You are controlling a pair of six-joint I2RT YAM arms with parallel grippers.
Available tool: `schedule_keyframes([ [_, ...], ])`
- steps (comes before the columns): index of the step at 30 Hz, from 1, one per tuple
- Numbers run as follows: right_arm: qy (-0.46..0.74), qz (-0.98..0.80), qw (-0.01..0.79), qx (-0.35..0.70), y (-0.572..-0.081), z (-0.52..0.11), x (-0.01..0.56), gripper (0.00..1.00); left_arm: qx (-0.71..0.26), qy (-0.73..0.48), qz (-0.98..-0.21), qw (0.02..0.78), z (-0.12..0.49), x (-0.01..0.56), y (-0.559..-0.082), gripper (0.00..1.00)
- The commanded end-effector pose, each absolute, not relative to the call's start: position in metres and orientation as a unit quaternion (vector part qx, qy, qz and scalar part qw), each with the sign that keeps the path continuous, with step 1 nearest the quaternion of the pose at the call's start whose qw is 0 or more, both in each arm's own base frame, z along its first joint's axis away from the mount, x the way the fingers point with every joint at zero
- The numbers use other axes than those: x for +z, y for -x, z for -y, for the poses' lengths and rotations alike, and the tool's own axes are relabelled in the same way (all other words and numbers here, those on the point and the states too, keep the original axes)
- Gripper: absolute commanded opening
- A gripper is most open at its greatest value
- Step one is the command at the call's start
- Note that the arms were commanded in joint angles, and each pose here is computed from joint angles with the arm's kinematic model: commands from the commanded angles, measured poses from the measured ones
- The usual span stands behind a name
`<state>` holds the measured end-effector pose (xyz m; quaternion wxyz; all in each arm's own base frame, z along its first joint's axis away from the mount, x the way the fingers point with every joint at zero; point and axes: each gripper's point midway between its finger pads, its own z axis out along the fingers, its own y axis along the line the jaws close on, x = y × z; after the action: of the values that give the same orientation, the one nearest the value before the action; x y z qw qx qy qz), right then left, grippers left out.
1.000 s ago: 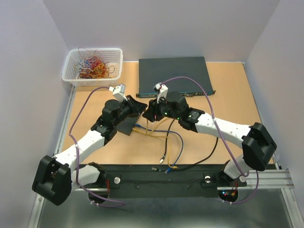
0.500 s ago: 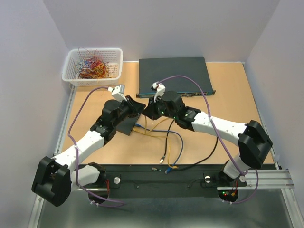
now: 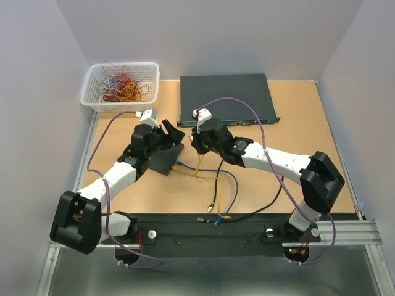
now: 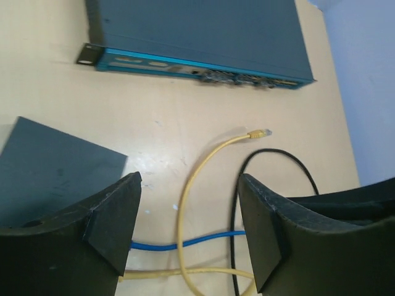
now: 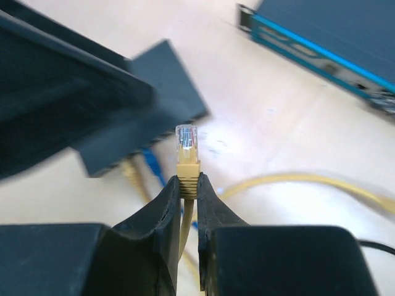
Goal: Insert the plug into the switch port
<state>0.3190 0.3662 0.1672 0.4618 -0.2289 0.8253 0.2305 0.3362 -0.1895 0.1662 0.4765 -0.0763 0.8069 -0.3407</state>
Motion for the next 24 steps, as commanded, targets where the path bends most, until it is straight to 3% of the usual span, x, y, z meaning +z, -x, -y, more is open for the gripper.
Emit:
schedule_keyframes([
  [1, 0.234, -0.827, 0.501, 0.103, -0.349, -0.334, 0.181, 0.0, -0.309, 0.107, -0.797, 0.508, 0.163, 0.171, -0.355, 0.74],
  [5, 0.224, -0.814, 0.535, -0.02, -0.374, -0.293, 0.21, 0.01, -0.284, 0.137, -0.8, 0.51, 0.144, 0.159, -0.361, 0.74],
  [11, 0.182, -0.796, 0.564, -0.121, -0.391, -0.234, 0.259, 0.0, -0.258, 0.156, -0.801, 0.518, 0.126, 0.15, -0.363, 0.74],
  [20, 0.132, -0.758, 0.573, -0.282, -0.362, -0.145, 0.32, 0.0, -0.241, 0.169, -0.802, 0.519, 0.114, 0.141, -0.365, 0.72],
  [24, 0.111, -0.75, 0.595, -0.266, -0.354, -0.137, 0.35, 0.0, -0.229, 0.18, -0.802, 0.521, 0.106, 0.137, -0.366, 0.72],
])
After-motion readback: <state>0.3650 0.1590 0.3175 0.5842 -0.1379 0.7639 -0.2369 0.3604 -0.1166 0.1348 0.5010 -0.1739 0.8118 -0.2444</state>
